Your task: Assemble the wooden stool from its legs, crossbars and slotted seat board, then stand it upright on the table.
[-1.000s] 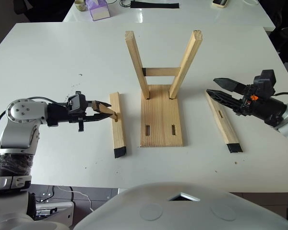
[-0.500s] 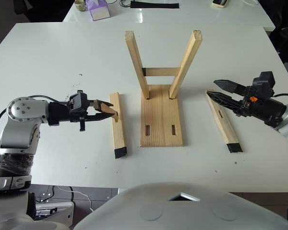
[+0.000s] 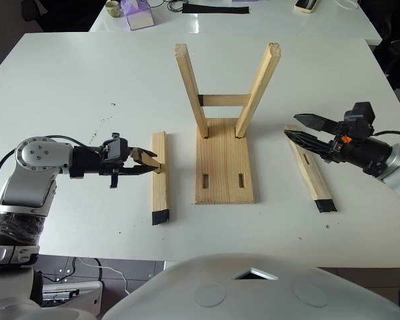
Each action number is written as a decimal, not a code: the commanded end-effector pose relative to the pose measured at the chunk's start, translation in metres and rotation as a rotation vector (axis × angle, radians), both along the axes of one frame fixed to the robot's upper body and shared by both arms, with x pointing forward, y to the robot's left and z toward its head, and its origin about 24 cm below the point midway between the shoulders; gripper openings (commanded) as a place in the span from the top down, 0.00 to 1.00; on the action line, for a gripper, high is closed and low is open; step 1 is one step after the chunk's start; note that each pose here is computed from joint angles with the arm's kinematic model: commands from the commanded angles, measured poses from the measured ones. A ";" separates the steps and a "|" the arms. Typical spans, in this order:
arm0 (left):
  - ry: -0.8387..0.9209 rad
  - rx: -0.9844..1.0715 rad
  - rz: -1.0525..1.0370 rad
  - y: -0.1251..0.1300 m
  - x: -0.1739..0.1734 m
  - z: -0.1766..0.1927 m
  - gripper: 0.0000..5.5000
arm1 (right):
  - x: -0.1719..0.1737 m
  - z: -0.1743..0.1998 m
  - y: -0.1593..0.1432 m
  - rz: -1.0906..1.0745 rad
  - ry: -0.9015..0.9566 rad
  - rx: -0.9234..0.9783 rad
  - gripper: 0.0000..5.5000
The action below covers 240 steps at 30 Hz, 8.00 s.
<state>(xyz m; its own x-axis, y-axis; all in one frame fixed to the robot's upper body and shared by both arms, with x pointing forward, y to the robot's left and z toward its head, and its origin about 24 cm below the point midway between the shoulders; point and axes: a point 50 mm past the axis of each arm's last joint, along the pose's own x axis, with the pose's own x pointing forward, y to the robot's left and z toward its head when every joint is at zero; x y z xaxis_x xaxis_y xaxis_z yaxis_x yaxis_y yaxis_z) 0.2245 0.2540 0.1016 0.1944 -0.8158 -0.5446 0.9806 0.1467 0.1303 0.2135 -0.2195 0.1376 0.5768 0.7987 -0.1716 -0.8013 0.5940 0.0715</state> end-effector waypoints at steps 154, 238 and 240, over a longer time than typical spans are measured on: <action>0.252 0.058 0.423 0.034 -0.017 0.023 0.45 | -0.014 -0.019 -0.011 -0.502 -0.129 -0.008 0.55; 0.245 -0.896 -0.208 -0.126 -0.015 0.134 0.63 | 0.007 0.140 0.070 0.576 -0.127 0.426 0.28; 0.235 -0.875 -0.214 -0.129 -0.013 0.130 0.63 | 0.008 0.139 0.074 0.607 -0.109 0.404 0.28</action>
<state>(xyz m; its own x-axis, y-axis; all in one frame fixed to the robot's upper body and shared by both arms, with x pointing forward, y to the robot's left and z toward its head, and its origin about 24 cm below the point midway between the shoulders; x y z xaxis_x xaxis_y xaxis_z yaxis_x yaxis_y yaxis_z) 0.2090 0.1288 0.2351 -0.0376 -0.9538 0.2979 0.9826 -0.0895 -0.1625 0.2225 -0.1514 0.2743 0.0603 0.9577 0.2815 -0.9946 0.0339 0.0980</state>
